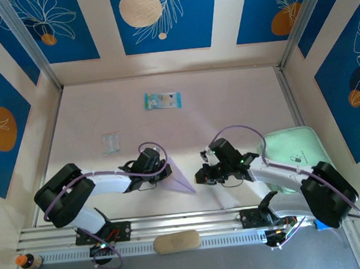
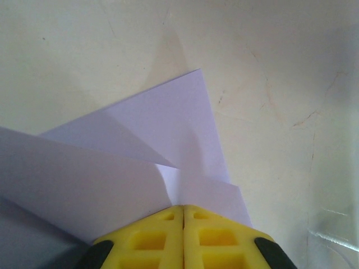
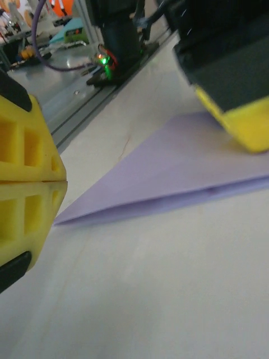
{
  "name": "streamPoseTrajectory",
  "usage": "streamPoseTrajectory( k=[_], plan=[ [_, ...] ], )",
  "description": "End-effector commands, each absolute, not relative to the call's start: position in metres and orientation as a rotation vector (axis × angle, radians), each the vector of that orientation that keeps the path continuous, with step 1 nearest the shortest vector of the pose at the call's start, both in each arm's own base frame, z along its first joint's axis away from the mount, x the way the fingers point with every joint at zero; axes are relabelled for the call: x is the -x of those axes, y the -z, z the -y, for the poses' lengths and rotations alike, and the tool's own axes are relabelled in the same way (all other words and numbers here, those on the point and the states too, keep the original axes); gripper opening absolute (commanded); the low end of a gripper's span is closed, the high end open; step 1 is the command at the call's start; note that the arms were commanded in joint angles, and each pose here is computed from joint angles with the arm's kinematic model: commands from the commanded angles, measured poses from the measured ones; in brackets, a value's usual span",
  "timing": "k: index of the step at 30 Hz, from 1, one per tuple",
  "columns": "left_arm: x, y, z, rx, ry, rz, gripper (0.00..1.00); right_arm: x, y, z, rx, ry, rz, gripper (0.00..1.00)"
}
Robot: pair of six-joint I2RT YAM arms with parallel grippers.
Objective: Fold a paper plane with a square sheet of paper (pick it up from the middle)
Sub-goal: Perform the fourth fold on the wing at the bottom-center of the table.
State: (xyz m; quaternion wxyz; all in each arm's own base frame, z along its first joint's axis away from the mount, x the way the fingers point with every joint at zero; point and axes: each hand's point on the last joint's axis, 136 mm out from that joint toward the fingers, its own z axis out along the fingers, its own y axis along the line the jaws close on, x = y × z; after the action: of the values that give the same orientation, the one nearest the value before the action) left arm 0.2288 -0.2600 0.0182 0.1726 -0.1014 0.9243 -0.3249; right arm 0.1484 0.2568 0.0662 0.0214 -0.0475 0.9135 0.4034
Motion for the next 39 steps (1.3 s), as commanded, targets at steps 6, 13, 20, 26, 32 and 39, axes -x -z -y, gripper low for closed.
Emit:
streamPoseTrajectory(
  k=[6, 13, 20, 26, 32, 39],
  plan=[
    [-0.222, -0.001, 0.245, 0.295, 0.844, -2.667, 0.07, -0.159, -0.062, -0.302, 0.295, -1.411, -2.863, 0.06],
    [-0.221, 0.0, 0.245, 0.296, 0.85, -2.666, 0.07, -0.151, -0.031, -0.302, 0.283, -1.405, -2.952, 0.05],
    [-0.222, -0.001, 0.242, 0.306, 0.838, -2.661, 0.07, -0.129, -0.015, -0.29, 0.271, -1.403, -3.01, 0.05],
    [-0.222, -0.003, 0.241, 0.309, 0.834, -2.654, 0.07, -0.113, -0.005, -0.28, 0.257, -1.362, -3.052, 0.05],
    [-0.225, -0.011, 0.246, 0.301, 0.872, -2.632, 0.09, -0.106, 0.001, -0.268, 0.224, -1.307, -3.073, 0.04],
    [-0.229, -0.052, 0.269, 0.228, 1.019, -2.558, 0.15, -0.108, 0.002, -0.266, 0.209, -1.216, -3.083, 0.02]
  ],
)
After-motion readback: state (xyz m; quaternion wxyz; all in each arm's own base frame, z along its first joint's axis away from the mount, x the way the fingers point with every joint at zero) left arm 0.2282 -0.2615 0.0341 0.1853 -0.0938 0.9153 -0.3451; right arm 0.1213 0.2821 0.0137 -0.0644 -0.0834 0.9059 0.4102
